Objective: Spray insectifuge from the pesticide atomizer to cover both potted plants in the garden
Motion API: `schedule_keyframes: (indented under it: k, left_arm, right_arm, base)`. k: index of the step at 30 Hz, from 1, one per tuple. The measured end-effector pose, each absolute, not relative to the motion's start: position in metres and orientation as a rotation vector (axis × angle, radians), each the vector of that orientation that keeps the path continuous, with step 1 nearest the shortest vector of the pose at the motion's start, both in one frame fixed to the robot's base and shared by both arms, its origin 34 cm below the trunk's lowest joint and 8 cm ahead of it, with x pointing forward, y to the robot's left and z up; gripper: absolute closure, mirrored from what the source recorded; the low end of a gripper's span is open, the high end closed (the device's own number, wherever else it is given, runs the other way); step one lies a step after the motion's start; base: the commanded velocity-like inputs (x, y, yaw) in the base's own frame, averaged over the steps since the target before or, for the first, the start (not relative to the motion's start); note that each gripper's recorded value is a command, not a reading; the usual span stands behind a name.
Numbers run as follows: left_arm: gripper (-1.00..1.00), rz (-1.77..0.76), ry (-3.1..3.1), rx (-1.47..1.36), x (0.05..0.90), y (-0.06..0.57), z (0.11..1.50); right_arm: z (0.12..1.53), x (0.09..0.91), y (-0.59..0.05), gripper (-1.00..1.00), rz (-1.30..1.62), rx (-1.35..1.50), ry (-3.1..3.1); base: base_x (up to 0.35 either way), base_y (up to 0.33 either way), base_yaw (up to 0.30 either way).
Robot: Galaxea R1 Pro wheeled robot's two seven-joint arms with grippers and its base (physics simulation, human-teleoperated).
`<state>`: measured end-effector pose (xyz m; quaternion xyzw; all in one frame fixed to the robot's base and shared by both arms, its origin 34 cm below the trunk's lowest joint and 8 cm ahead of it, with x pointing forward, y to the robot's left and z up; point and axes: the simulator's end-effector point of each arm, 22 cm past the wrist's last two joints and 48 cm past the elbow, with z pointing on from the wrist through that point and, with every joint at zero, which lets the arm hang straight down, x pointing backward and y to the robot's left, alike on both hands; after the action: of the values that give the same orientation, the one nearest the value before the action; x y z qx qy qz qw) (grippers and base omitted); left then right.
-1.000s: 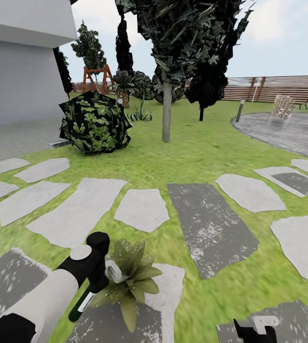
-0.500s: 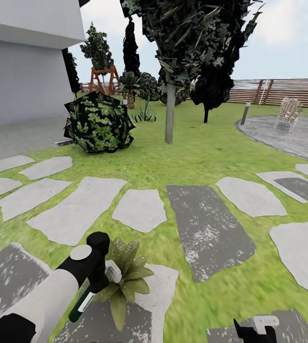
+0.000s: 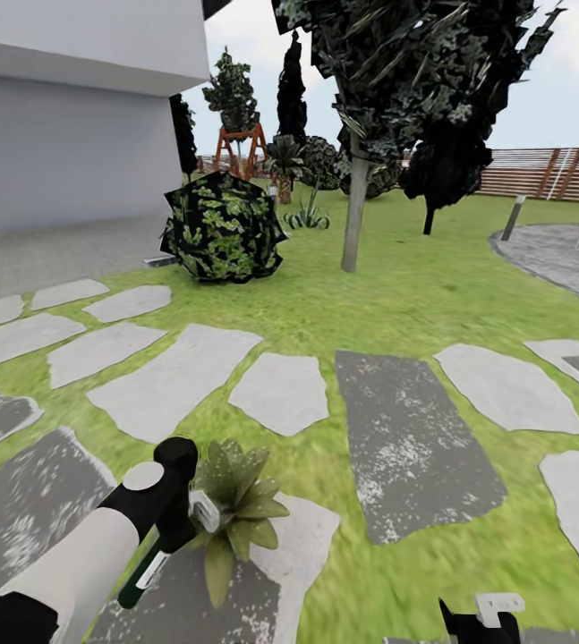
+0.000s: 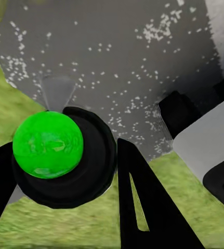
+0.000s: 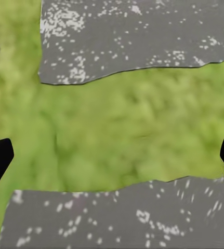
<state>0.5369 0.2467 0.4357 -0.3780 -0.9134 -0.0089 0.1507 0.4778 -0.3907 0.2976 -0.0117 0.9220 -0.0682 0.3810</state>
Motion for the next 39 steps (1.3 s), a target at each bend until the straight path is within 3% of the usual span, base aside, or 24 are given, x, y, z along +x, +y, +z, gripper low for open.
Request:
schedule_keyframes:
  k: [19, 30, 39]
  left_arm:
    - [1.00, -0.004, -2.693, -0.936, 0.511, 0.268, 0.404]
    - [1.00, -0.026, -2.781, -0.928, 0.501, 0.252, 0.372]
    - [1.00, -0.197, -2.952, -1.002, 0.527, 0.240, 0.338]
  right_arm:
    - [0.298, 0.478, -0.391, -1.00, -0.174, -0.030, 2.353]
    - [0.298, 0.478, -0.391, -1.00, -0.174, -0.030, 2.353]
    - [0.298, 0.478, -0.392, -1.00, -0.178, -0.028, 2.351]
  base:
    - [0.000, -0.054, 0.272]
    - [0.000, 0.000, 0.027]
    - [0.007, -0.012, 0.113]
